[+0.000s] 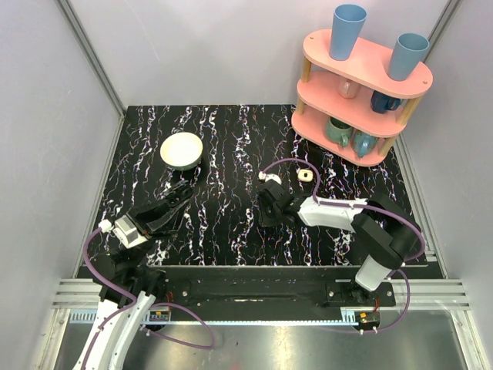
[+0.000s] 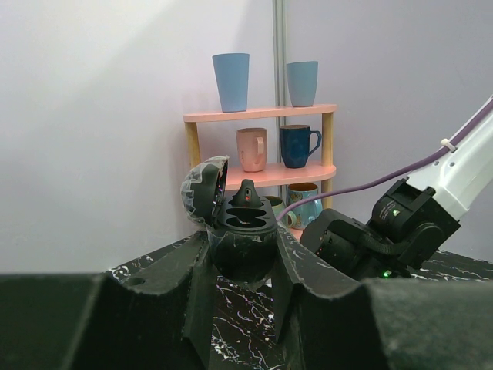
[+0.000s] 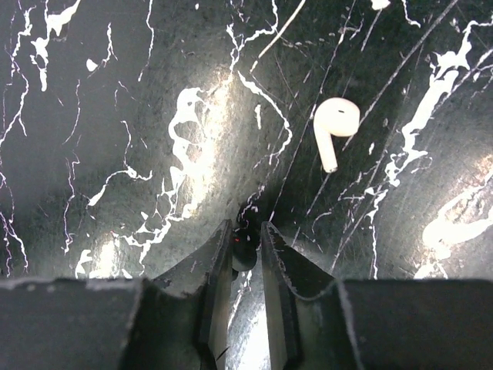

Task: Insert the wireless bluetooth earbuds into the charging case
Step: Move the left earbud to the center of the board.

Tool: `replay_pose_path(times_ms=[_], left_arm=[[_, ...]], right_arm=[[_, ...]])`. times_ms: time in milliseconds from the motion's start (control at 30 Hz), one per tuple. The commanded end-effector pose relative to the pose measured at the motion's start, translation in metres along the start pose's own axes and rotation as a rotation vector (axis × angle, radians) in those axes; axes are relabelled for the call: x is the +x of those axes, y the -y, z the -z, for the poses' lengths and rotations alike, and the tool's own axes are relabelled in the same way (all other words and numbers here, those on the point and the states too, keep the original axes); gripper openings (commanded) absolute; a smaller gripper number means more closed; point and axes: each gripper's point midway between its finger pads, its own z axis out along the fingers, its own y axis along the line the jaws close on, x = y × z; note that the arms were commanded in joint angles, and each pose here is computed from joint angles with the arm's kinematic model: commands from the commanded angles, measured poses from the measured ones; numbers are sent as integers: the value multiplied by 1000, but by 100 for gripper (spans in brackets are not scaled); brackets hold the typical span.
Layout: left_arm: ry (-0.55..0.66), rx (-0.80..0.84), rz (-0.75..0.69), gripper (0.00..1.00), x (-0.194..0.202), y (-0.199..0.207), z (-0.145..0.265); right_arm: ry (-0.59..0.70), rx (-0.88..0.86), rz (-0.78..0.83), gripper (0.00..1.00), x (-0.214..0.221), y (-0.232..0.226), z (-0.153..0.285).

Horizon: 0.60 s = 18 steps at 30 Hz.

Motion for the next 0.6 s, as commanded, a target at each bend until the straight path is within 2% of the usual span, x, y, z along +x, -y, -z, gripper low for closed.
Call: replay_pose_path(times_ms=[0, 267, 567], left_arm=[[78, 4, -25, 0, -23, 4, 3], [77, 0, -25, 0, -23, 3, 2], [80, 3, -24, 0, -24, 4, 2]], right_arm=[[6, -7, -21, 27, -3, 0, 15], [3, -19, -58, 26, 0, -2, 28], [16, -64, 1, 28, -8, -10, 33]])
